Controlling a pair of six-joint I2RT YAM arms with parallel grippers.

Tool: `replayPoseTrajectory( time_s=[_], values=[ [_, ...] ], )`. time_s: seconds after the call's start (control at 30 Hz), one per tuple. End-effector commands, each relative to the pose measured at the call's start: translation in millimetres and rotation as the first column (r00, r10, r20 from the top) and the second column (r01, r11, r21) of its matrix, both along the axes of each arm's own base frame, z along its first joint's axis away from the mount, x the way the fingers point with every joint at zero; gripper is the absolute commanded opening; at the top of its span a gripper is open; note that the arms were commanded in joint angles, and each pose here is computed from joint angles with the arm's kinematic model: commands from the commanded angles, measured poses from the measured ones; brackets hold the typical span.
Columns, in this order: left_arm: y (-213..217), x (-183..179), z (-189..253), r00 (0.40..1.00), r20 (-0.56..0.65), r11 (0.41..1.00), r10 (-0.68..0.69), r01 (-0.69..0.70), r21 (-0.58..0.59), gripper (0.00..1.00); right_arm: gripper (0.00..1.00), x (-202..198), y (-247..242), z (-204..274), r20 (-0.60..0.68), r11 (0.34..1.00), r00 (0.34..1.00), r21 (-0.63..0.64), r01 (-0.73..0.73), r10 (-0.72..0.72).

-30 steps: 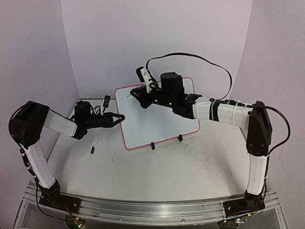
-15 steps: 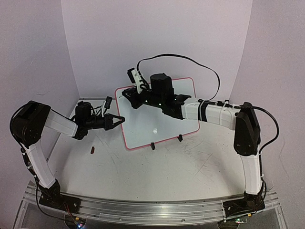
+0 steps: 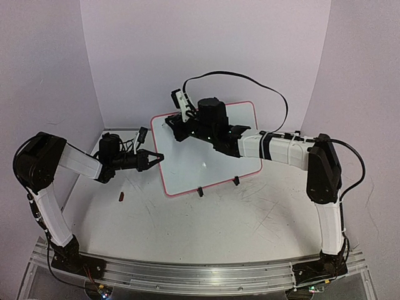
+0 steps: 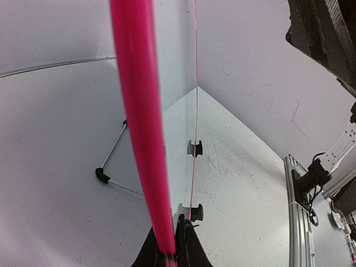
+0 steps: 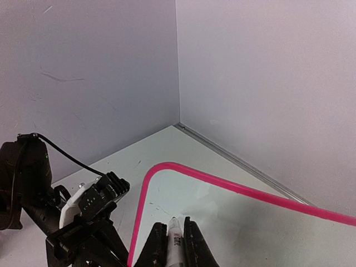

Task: Write a sentence on the whiteboard
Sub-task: Hold the whiteboard at the center of the board.

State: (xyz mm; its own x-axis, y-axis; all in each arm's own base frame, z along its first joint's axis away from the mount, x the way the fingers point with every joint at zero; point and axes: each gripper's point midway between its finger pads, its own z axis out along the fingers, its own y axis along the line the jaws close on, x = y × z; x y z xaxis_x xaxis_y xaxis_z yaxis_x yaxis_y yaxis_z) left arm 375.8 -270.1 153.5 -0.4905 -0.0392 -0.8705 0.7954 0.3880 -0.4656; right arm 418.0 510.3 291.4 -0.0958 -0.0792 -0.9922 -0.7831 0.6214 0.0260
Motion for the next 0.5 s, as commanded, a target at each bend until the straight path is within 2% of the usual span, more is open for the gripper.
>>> replayPoseTrajectory(
  time_s=[0.0, 0.47],
  values=[
    [4.6, 20.3, 17.1, 0.989, 0.133, 0.996, 0.068, -0.075, 0.044, 0.00, 0.00, -1.2, -1.7, 18.8, 0.040, 0.999, 0.999, 0.040, 0.015, -0.017],
    [4.1, 20.8, 17.6, 0.989, 0.132, 0.996, 0.065, -0.072, 0.050, 0.00, 0.00, 6.9, -6.4, 13.6, 0.040, 0.997, 0.997, 0.039, 0.068, -0.069]
  ],
)
